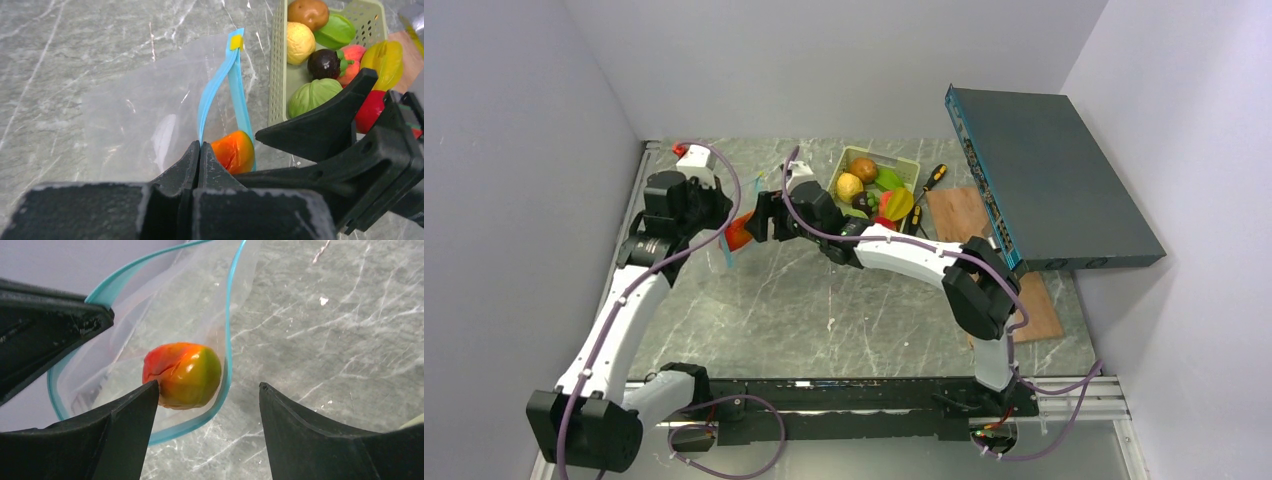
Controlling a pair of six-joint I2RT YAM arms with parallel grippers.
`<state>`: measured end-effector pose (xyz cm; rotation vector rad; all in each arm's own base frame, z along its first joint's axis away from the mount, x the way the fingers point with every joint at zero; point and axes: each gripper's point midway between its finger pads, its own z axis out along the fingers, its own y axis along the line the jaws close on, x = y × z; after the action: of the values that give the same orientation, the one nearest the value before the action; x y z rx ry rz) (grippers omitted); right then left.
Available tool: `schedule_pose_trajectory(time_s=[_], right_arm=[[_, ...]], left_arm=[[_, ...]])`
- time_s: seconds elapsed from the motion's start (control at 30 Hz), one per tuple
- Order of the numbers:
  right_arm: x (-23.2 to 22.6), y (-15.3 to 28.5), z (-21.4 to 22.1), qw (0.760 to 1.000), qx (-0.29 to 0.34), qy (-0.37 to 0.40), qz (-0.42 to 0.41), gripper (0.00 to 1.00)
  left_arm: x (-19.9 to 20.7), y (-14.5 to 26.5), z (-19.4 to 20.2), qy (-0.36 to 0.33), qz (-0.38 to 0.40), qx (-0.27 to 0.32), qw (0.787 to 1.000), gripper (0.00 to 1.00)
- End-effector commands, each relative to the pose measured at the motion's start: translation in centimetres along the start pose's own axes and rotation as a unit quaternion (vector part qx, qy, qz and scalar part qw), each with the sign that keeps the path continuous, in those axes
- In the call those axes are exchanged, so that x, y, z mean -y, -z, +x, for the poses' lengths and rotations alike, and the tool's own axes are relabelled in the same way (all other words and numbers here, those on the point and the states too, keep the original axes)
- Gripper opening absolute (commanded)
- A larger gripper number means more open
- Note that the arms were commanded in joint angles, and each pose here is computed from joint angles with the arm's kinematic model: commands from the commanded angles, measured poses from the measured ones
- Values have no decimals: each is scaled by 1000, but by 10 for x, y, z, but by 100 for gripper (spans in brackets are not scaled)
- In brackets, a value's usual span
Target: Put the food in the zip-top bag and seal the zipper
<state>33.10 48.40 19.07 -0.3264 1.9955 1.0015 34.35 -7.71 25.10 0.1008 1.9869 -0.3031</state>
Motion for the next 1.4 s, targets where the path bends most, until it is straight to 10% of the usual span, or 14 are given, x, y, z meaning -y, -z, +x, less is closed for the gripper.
schedule_pose_trajectory(time_s=[0.0,0.23,0.9,1.1,1.37], right_arm=[[-40,26,-72,997,69,9,-28,75],[-26,36,-86,994,80,-45,-53,47],[-34,6,-29,996,9,-36,-85,40],[-45,1,-35,997,-1,-25,-68,0],[-15,19,-62,996,23,25,87,0]], left_arm=[[-6,19,-30,-10,-16,70,997,0],[-6,16,-29,-4,-13,59,998,0],[-1,14,-27,-8,5,51,999,0],[-29,25,-31,-3,-77,68,995,0],[-96,61,-31,11,-282,74,957,0]])
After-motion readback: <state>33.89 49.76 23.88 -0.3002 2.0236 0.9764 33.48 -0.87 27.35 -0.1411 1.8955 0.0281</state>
